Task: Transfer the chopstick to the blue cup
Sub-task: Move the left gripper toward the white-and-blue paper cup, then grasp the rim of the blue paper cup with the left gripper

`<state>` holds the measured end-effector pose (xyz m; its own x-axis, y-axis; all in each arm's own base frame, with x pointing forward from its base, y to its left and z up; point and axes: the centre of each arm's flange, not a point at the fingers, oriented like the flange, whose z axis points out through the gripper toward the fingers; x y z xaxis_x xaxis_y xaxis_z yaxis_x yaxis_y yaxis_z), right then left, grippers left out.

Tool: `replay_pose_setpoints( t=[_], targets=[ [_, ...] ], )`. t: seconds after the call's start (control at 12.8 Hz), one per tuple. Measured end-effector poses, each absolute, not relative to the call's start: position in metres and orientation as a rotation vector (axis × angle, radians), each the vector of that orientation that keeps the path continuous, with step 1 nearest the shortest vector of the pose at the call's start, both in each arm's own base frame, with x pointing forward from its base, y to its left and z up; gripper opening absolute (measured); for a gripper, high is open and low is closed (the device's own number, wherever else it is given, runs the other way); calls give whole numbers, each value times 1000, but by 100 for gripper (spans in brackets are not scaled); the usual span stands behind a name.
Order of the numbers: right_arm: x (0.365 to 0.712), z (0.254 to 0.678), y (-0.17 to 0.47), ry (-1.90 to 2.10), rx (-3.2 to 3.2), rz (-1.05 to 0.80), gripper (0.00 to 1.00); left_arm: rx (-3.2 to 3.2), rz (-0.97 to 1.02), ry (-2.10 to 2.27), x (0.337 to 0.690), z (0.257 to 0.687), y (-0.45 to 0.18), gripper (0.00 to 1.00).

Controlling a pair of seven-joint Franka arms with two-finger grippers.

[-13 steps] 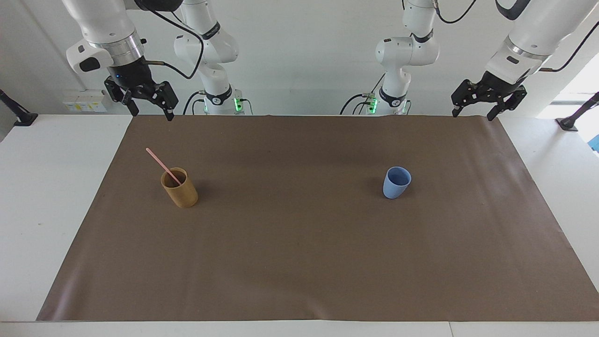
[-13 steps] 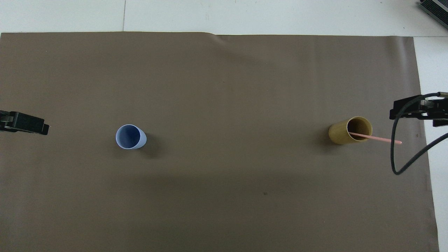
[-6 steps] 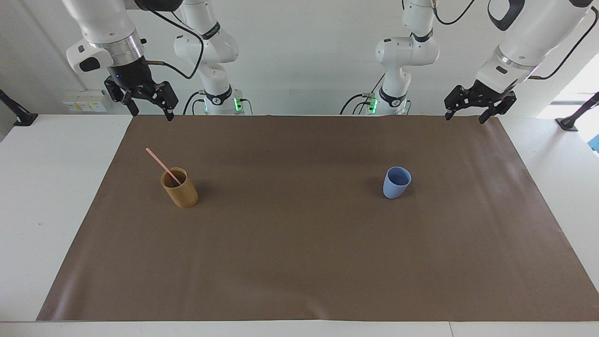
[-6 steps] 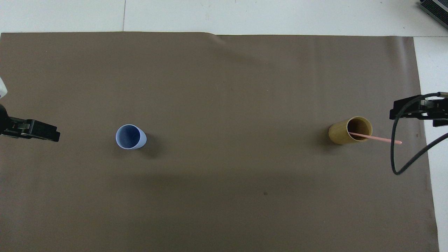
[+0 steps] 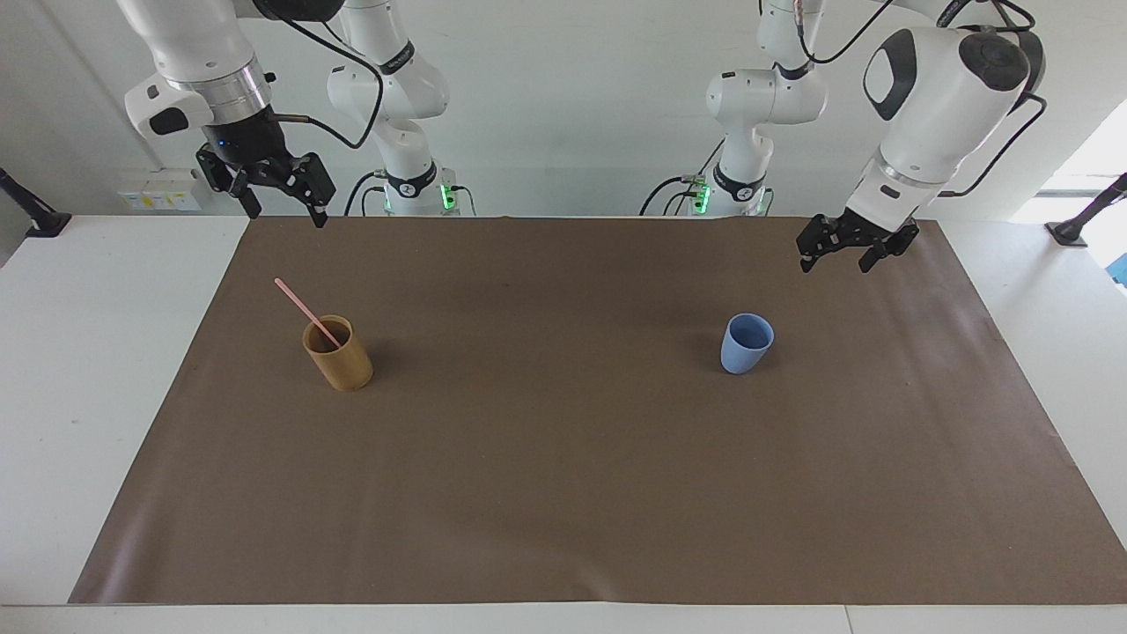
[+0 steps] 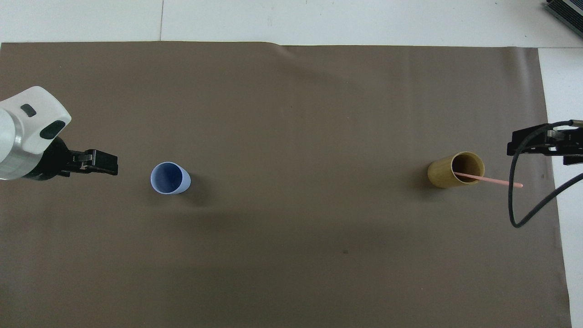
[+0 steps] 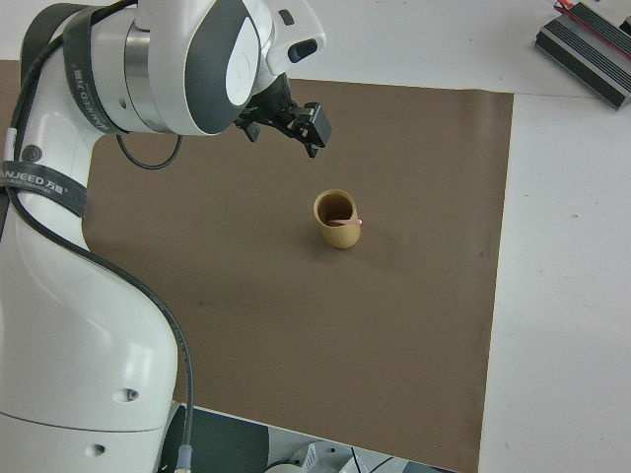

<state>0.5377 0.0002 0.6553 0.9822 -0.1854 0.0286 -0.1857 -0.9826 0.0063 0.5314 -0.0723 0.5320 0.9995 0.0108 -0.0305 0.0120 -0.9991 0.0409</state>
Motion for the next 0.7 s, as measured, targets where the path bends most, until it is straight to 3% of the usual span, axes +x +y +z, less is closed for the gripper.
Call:
replay_pose_setpoints(
  t=[0.7],
  targets=[
    [538,655,0,-293,3119,43,100,3104,-71,197,528,394,-99,100]
  ],
)
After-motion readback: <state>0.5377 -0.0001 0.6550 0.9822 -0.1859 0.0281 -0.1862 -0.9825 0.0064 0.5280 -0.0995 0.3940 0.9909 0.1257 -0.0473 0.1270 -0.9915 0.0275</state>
